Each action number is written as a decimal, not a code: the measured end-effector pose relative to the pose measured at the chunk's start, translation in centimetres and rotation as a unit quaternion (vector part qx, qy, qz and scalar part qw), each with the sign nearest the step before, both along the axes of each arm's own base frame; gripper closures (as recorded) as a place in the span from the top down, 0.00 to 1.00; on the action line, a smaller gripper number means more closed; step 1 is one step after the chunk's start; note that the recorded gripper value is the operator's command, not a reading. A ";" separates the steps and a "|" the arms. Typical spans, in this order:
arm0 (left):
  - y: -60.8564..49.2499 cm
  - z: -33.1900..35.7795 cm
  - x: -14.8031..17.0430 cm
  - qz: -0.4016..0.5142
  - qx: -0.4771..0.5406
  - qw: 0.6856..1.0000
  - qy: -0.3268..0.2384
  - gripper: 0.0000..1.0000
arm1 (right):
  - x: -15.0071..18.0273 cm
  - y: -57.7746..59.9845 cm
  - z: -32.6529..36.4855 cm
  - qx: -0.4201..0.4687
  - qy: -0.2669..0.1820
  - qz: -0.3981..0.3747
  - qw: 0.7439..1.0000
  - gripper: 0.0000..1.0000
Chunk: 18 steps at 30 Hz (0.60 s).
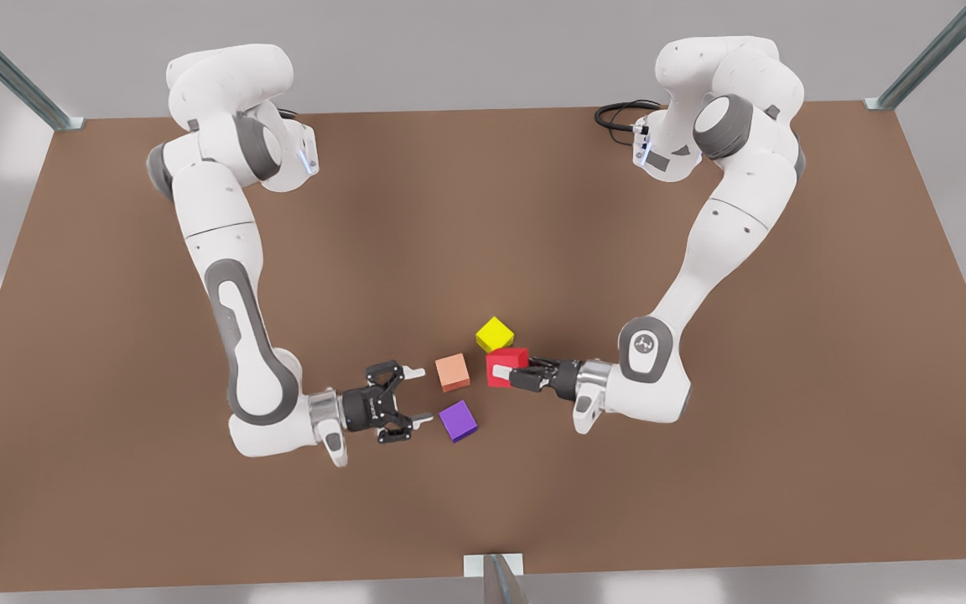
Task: Pick up red wooden cube and pass to hand red wooden cube and place in blue wooden cube
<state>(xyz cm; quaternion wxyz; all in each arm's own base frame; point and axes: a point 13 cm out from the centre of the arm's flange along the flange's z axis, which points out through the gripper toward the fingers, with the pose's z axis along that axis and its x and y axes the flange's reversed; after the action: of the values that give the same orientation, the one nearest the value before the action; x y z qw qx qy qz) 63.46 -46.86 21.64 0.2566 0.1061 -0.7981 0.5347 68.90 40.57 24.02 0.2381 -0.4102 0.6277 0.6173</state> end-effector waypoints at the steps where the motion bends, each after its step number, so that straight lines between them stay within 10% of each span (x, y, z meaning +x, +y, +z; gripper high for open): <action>1: 0.1 -0.1 0.0 0.004 -0.006 1.000 0.005 0.42 | 0.1 0.6 -0.1 0.007 -0.018 -0.005 1.000 1.00; 18: 1.2 -2.0 -0.2 0.016 -0.076 0.997 -0.006 0.46 | -2.6 6.7 -2.7 0.074 -0.186 -0.019 0.979 0.99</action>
<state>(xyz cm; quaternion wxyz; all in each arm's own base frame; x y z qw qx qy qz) 63.27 -45.69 19.62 0.2507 0.0955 -0.7550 0.5983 66.31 47.27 21.28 0.3925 -0.4872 0.5325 0.5701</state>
